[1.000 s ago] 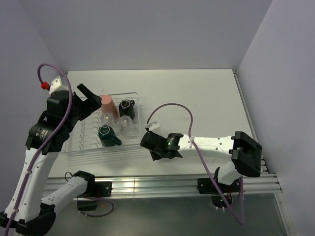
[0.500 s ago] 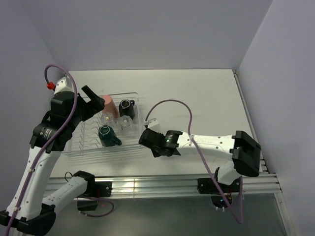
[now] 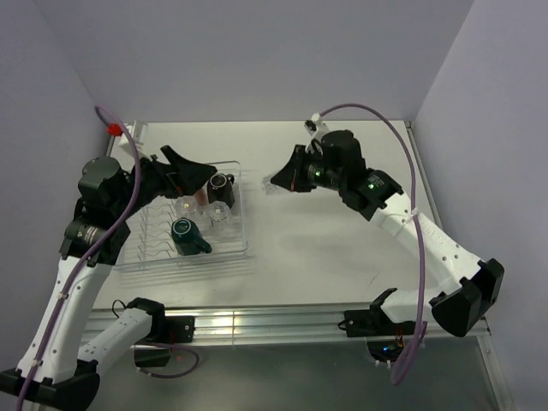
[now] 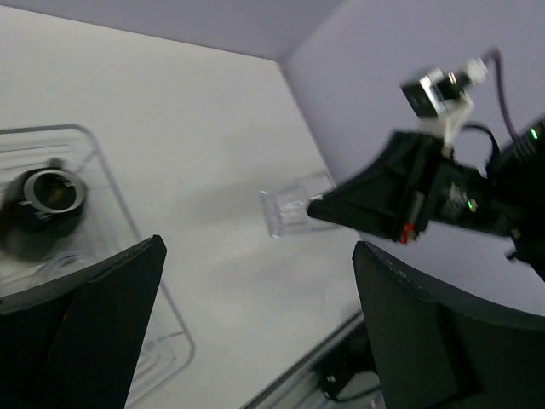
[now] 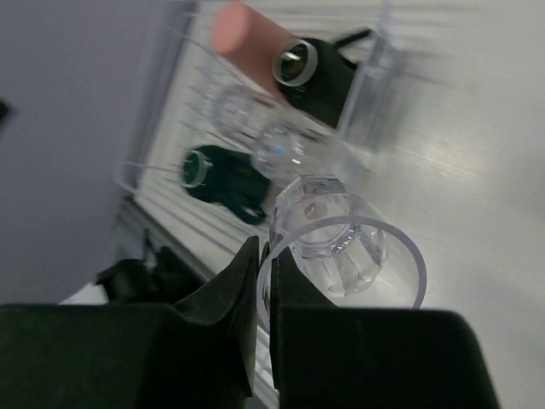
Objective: Load the cups into the dish rack
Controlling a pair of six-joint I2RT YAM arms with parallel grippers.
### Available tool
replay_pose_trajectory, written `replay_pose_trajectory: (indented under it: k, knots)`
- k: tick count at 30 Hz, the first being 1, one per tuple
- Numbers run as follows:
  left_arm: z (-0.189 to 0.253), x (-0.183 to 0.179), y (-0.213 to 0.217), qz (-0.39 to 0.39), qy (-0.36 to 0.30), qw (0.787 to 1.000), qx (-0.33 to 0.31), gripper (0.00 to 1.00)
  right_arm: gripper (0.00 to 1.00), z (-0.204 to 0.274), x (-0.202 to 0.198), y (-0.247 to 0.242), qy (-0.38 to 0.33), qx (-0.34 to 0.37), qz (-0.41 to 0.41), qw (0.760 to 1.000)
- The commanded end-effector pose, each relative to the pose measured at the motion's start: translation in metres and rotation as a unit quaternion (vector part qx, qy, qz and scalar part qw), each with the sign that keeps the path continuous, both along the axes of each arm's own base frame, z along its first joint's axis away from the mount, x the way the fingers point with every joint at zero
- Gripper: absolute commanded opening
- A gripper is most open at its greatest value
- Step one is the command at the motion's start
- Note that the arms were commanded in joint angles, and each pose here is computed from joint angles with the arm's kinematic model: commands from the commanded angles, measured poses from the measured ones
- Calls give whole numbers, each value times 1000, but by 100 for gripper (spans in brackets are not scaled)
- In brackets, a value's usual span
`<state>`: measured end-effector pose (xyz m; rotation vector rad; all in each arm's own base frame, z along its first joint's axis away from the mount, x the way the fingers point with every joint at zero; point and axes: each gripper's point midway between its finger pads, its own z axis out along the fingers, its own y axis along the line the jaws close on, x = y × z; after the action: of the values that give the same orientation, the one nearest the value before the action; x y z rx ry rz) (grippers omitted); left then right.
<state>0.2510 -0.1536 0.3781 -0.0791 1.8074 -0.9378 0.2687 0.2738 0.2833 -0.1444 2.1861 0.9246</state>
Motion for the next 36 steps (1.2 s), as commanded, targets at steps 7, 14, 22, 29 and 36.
replay_pose_trajectory:
  k: [7, 14, 22, 29, 36]
  knots:
    - [19, 2, -53, -187, -54, 980, -36, 99, 0, 147, -27, 50, -41, 299, 249, 920]
    - [19, 2, -62, -221, -63, 972, -51, 99, 0, 154, -33, 57, -7, 357, 289, 888]
    - [13, 3, -67, -236, -55, 968, -66, 99, 0, 164, -36, 57, -3, 386, 305, 871]
    - [14, 2, -68, -242, -61, 965, -77, 94, 0, 157, -33, 67, 11, 389, 311, 867]
    - [10, -1, -69, -247, -55, 964, -86, 64, 0, 157, -30, 82, 13, 388, 315, 866]
